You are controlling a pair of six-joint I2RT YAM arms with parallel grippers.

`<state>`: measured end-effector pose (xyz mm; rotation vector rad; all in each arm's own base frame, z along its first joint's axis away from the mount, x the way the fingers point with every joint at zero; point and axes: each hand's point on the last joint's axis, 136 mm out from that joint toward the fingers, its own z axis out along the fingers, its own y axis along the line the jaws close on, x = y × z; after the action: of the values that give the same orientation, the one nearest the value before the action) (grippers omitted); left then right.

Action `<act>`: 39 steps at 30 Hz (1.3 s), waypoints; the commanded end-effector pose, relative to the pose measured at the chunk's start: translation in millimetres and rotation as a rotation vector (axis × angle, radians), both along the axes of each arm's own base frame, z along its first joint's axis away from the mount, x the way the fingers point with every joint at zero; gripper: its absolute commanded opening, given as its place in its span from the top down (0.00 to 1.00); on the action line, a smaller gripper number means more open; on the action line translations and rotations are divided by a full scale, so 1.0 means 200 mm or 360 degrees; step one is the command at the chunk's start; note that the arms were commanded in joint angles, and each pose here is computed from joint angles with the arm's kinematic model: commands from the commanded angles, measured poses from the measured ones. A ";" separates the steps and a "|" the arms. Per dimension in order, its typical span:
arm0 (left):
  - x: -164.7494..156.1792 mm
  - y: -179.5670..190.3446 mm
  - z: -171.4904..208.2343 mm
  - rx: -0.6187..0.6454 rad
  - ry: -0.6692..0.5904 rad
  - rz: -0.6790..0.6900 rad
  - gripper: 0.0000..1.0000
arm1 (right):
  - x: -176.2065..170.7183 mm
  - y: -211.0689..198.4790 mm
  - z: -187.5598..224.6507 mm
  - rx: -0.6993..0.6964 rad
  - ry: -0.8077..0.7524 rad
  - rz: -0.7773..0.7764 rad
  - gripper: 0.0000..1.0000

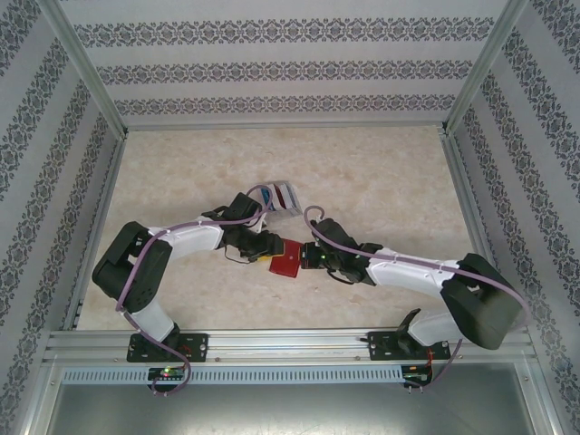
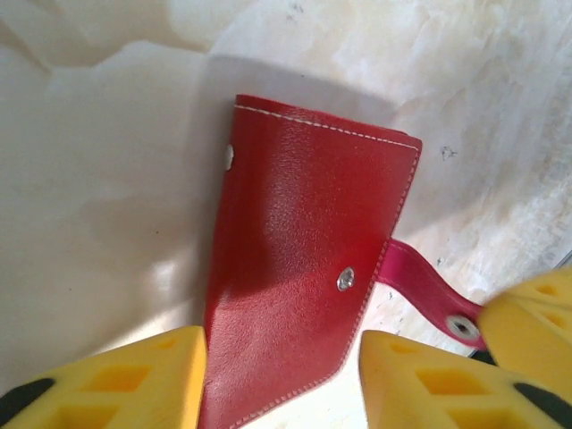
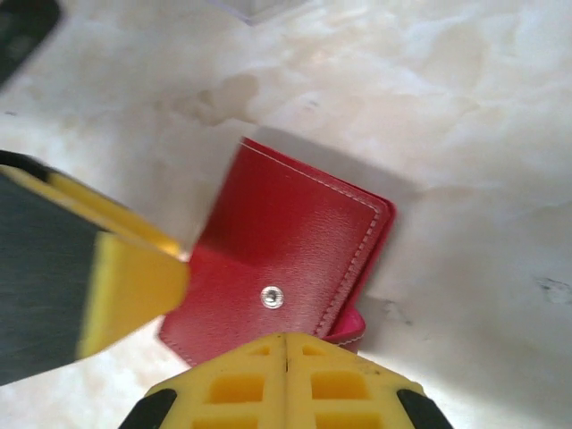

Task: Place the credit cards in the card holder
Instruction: Open the button on the card holder.

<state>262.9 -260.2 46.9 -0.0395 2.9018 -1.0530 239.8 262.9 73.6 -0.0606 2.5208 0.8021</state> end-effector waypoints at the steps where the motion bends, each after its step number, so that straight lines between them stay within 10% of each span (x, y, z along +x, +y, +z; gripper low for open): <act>1: -0.02 0.02 0.06 0.0012 -0.0037 -0.0020 0.46 | 0.03 0.04 0.19 0.0215 -0.0162 0.0054 1.00; 11: -0.01 0.02 0.16 -0.0098 -0.0049 -0.0061 0.28 | 0.06 0.10 0.37 0.0375 -0.0249 0.0062 1.00; 31: -0.02 0.03 0.15 -0.0062 -0.0071 -0.0131 0.25 | 0.04 0.12 0.40 0.0432 -0.0259 0.0059 1.00; 39: -0.01 0.10 0.10 0.0098 -0.0101 -0.0141 0.42 | 0.04 0.09 0.38 0.0381 -0.0262 0.0033 1.00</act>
<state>257.0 -249.6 64.8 0.0960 2.8937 -1.0464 246.4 282.1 140.2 -0.0719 2.2911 1.0668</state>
